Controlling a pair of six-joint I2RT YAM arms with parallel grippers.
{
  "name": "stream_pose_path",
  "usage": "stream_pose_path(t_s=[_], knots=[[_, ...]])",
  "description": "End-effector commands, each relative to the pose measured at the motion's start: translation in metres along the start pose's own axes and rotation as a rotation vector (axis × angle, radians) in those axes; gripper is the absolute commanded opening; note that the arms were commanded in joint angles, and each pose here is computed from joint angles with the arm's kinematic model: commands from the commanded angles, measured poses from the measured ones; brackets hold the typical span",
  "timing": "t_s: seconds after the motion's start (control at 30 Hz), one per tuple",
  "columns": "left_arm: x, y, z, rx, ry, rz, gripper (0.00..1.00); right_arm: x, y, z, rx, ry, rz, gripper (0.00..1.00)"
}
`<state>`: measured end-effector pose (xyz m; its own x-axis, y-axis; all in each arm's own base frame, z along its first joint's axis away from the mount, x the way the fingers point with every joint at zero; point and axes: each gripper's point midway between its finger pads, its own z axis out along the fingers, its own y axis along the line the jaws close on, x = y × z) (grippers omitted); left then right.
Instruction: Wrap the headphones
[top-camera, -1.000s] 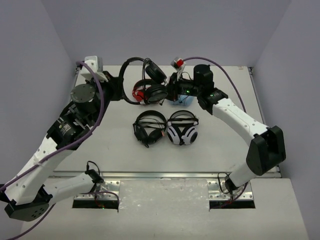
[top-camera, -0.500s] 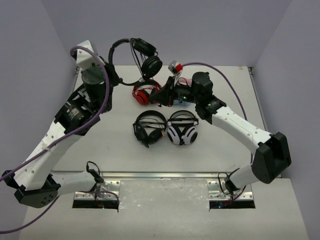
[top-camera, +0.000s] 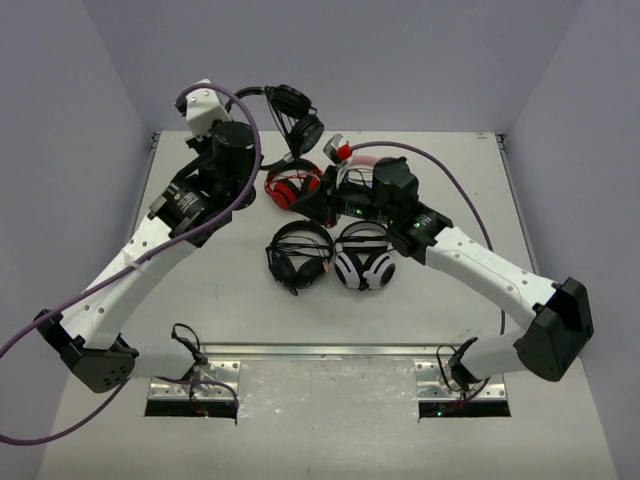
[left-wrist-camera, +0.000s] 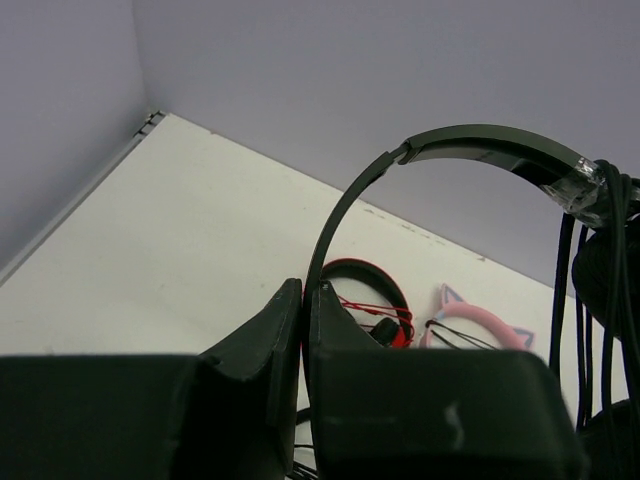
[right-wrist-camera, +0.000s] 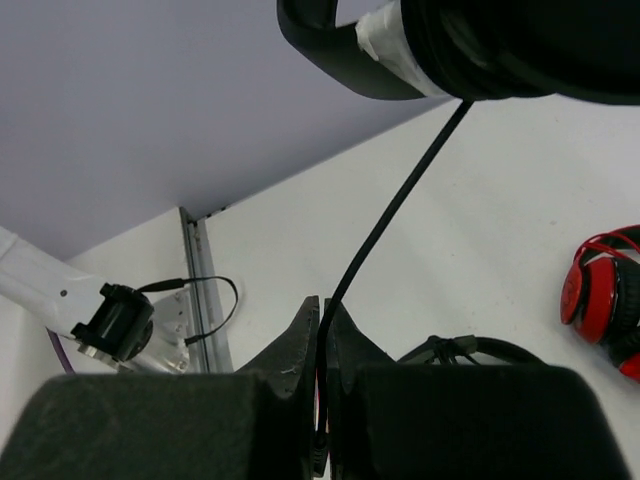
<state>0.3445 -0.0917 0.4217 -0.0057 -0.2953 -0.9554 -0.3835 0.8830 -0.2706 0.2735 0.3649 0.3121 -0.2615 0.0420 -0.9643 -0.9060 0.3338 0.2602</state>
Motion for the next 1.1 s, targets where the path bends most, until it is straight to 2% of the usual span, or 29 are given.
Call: stream_pose_path(t_s=[0.0,0.17,0.4,0.5,0.7,0.77,0.87,1.07], knots=[[-0.012,0.013,0.014,-0.070,-0.060,-0.067,0.00,-0.022,0.002,-0.007,0.062,-0.015,-0.053,0.02],[0.020,0.011,0.023,-0.040,-0.050,-0.059,0.00,-0.031,0.006,-0.012,0.093,-0.044,0.071,0.02],[0.038,0.011,0.026,-0.011,-0.055,-0.077,0.00,-0.030,0.028,-0.004,-0.026,0.001,0.194,0.07],[0.053,0.014,0.025,-0.005,-0.036,-0.061,0.00,-0.033,0.025,-0.004,-0.009,-0.007,0.224,0.06],[0.078,0.020,0.020,0.019,0.001,-0.056,0.00,-0.033,0.015,-0.002,-0.026,0.004,0.415,0.07],[0.085,0.021,0.020,0.021,0.014,-0.066,0.00,-0.033,0.011,-0.001,-0.020,0.003,0.430,0.08],[0.098,0.024,0.018,0.024,0.042,-0.057,0.00,-0.031,0.004,0.000,0.016,-0.002,0.442,0.15],[0.126,0.025,0.017,0.020,0.109,-0.035,0.00,-0.029,-0.003,0.005,0.050,-0.022,0.518,0.05]])
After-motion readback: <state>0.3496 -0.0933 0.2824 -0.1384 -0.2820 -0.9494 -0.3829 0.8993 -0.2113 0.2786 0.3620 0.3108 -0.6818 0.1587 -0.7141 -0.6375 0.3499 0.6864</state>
